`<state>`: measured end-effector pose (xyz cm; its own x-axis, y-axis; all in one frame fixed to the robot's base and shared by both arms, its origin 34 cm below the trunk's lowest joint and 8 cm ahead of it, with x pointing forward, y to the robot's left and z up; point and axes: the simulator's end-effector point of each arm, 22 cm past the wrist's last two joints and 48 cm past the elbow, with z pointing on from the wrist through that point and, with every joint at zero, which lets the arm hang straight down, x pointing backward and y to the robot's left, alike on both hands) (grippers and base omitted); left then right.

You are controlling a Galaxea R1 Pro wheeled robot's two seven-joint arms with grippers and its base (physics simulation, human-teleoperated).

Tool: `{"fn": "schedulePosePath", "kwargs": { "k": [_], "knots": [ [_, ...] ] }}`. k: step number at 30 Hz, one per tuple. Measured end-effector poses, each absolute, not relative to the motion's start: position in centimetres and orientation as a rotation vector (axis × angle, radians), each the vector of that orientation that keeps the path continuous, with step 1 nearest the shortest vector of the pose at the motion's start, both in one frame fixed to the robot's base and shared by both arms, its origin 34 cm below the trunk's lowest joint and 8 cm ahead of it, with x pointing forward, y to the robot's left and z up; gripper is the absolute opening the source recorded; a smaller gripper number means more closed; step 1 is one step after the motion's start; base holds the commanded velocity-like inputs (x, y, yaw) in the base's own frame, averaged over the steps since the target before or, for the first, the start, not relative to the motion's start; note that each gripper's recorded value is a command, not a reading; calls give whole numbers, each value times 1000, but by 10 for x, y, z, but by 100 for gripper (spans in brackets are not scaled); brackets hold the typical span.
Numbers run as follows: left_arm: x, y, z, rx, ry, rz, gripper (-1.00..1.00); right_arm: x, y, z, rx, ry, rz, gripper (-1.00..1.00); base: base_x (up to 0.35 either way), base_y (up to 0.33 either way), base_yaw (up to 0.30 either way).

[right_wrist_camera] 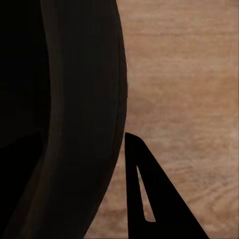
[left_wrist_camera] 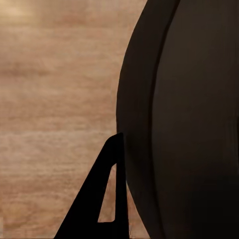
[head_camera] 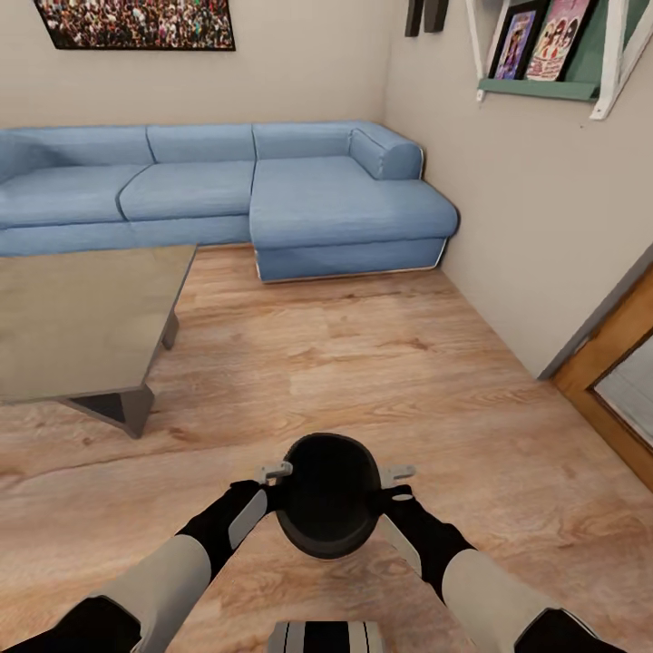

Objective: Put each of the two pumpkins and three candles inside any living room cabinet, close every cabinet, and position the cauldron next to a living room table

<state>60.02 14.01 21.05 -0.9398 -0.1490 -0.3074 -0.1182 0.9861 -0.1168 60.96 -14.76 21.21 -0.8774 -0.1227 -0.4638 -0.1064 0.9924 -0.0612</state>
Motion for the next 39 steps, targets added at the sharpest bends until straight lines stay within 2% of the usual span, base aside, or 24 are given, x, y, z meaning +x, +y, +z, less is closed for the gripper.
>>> {"fn": "schedulePosePath", "kwargs": {
  "k": [24,39],
  "knots": [
    [600,140,210,-198,2809,-143,-100,610,-148,212,-167,2649,-51,-100,239,104,288],
    [598,140,208,-199,2811,-146,-100,609,-147,212,-168,2651,-53,-100,29,13,22]
  ]
}}
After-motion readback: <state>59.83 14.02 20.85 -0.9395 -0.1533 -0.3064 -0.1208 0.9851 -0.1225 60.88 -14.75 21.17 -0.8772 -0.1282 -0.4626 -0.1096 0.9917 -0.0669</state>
